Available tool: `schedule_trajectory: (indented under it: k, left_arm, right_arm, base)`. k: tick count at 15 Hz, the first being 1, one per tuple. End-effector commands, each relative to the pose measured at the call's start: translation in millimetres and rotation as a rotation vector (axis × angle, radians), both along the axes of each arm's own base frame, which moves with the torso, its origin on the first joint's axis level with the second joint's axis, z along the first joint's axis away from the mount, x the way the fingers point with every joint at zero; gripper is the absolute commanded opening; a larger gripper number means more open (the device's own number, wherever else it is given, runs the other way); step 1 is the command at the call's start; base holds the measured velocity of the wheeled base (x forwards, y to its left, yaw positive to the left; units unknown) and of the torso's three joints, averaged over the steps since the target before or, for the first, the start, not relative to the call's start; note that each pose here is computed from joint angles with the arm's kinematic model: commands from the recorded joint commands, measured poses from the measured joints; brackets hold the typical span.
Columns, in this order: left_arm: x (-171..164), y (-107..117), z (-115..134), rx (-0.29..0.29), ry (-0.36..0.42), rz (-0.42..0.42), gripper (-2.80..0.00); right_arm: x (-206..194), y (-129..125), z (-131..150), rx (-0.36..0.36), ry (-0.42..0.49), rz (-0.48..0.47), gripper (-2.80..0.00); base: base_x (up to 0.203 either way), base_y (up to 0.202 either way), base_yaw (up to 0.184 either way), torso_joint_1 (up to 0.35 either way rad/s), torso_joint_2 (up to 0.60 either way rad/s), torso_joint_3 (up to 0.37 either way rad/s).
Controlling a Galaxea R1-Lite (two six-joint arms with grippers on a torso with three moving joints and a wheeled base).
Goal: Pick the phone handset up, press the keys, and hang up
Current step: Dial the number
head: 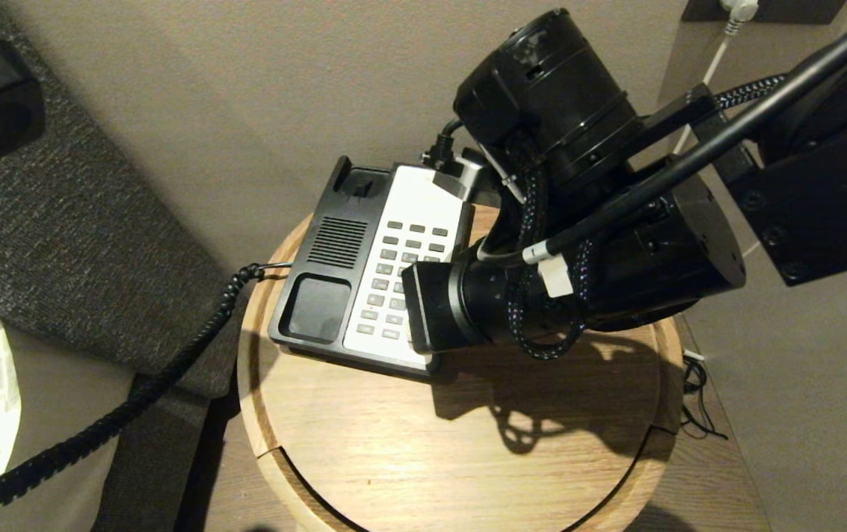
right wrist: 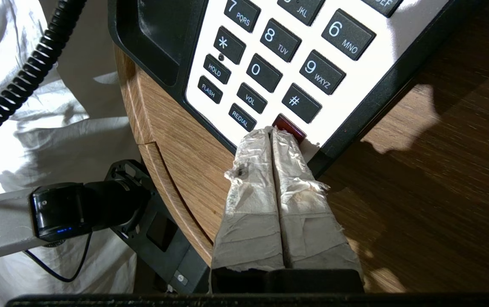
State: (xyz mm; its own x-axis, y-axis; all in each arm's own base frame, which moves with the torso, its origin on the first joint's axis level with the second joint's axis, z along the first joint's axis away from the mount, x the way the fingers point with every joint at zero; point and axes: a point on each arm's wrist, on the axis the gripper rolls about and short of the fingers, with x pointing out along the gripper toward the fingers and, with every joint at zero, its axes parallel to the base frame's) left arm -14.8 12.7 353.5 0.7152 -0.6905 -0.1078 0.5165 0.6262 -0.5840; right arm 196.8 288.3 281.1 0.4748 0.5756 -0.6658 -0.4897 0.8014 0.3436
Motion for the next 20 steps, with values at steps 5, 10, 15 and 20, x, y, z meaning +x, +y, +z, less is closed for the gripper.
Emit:
schedule_trajectory:
  k: [5, 10, 15, 20]
  left_arm:
    - [-1.2, 1.0, -0.8, -0.002, 0.003, 0.0, -2.8]
    - [-2.4, 2.1, -0.9, -0.006, 0.001, 0.0, -2.8]
    - [0.5, -0.5, -1.2, 0.004, 0.01, 0.0, -2.8]
    - [19.0, -17.4, 0.9, 0.095, 0.02, -0.006, -2.8]
  right_arm:
    - [8.2, -3.8, -6.3, -0.035, -0.003, -0.01, -2.8]
    - [7.1, -5.4, -1.5, -0.019, -0.009, -0.013, -2.8]
    - [-4.2, -19.3, 23.7, 0.06, -0.047, -0.011, -2.8]
    - [-23.0, -46.3, 47.6, 0.131, -0.048, -0.042, -2.8]
  base:
    - [0.0, 0.0, 0.0, 0.0, 0.0, 0.0]
    - [0.0, 0.0, 0.0, 0.0, 0.0, 0.0]
    - [0.0, 0.0, 0.0, 0.0, 0.0, 0.0]
    - [0.0, 0.0, 0.0, 0.0, 0.0, 0.0]
